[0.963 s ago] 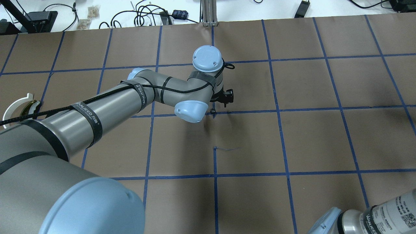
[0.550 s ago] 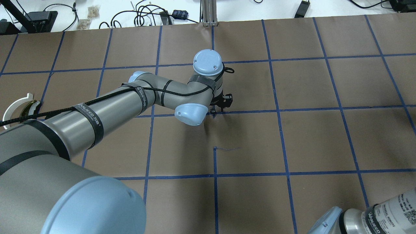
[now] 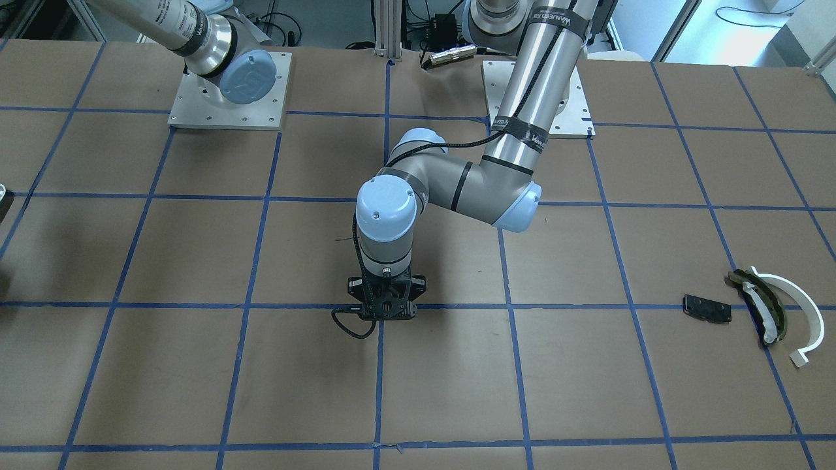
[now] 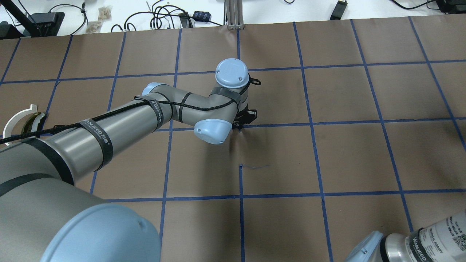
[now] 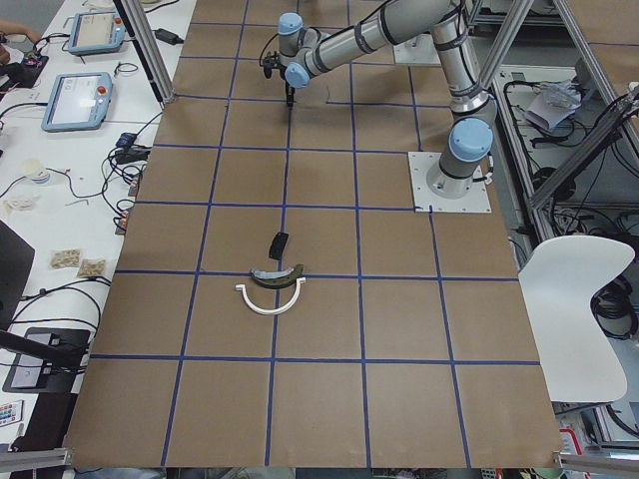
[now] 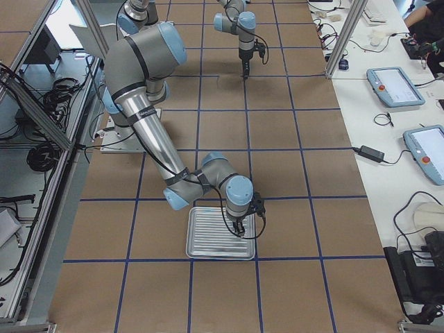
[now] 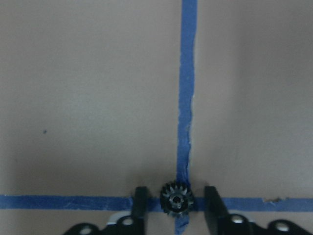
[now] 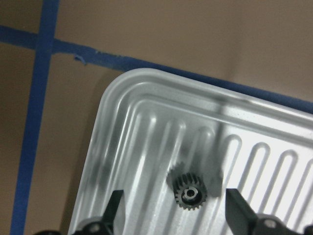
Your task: Place bearing gear from tray to pile
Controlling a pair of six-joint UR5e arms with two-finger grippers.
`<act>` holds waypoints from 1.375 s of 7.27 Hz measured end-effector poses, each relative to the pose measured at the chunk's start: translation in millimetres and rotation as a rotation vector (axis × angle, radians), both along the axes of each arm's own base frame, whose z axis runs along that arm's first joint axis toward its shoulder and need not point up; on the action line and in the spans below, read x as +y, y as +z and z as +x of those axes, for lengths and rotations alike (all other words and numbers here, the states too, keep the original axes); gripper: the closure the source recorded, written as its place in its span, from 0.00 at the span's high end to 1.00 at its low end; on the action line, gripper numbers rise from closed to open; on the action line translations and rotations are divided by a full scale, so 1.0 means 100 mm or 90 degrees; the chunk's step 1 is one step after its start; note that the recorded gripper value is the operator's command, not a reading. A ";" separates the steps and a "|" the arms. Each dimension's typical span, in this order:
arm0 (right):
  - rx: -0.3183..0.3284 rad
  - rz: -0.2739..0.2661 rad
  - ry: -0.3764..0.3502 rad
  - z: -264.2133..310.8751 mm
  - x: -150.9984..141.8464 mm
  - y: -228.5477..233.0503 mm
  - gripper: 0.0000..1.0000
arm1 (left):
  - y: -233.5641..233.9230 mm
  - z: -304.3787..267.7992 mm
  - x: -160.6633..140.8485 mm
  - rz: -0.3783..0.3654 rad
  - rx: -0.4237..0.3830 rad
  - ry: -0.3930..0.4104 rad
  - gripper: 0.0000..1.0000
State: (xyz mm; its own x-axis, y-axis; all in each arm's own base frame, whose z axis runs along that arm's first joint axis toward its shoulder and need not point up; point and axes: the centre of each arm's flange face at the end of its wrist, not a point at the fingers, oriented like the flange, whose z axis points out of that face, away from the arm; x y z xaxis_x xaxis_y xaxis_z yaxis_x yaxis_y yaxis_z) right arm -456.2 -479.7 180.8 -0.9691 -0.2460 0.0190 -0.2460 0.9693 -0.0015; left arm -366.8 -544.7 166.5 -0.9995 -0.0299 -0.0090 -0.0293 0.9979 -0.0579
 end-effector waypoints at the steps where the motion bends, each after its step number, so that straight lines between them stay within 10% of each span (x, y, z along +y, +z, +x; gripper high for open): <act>1: 0.000 -0.001 0.000 -0.01 -0.01 -0.01 0.66 | 0.01 0.04 -0.02 0.002 -0.003 -0.003 0.00; 4: 0.001 -0.010 0.000 -0.06 -0.05 -0.02 0.29 | 0.54 0.71 -0.30 0.000 -0.014 -0.018 0.00; 6: -0.001 -0.011 0.002 -0.06 -0.06 -0.04 0.13 | 1.01 2.16 -0.48 0.053 -0.025 -0.059 0.00; 10: 0.008 -0.016 0.004 -0.04 -0.09 0.10 0.09 | 0.78 5.33 0.11 0.097 0.012 -0.129 0.00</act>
State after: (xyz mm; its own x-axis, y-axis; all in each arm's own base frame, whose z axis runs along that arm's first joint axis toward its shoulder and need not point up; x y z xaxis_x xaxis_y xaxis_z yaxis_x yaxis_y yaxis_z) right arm -460.2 -488.9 191.0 -0.9673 -0.2508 0.0376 -0.2517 0.9675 -0.0225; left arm 166.3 -533.9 244.7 -0.9850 0.1716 0.0204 0.1728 0.9806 0.0926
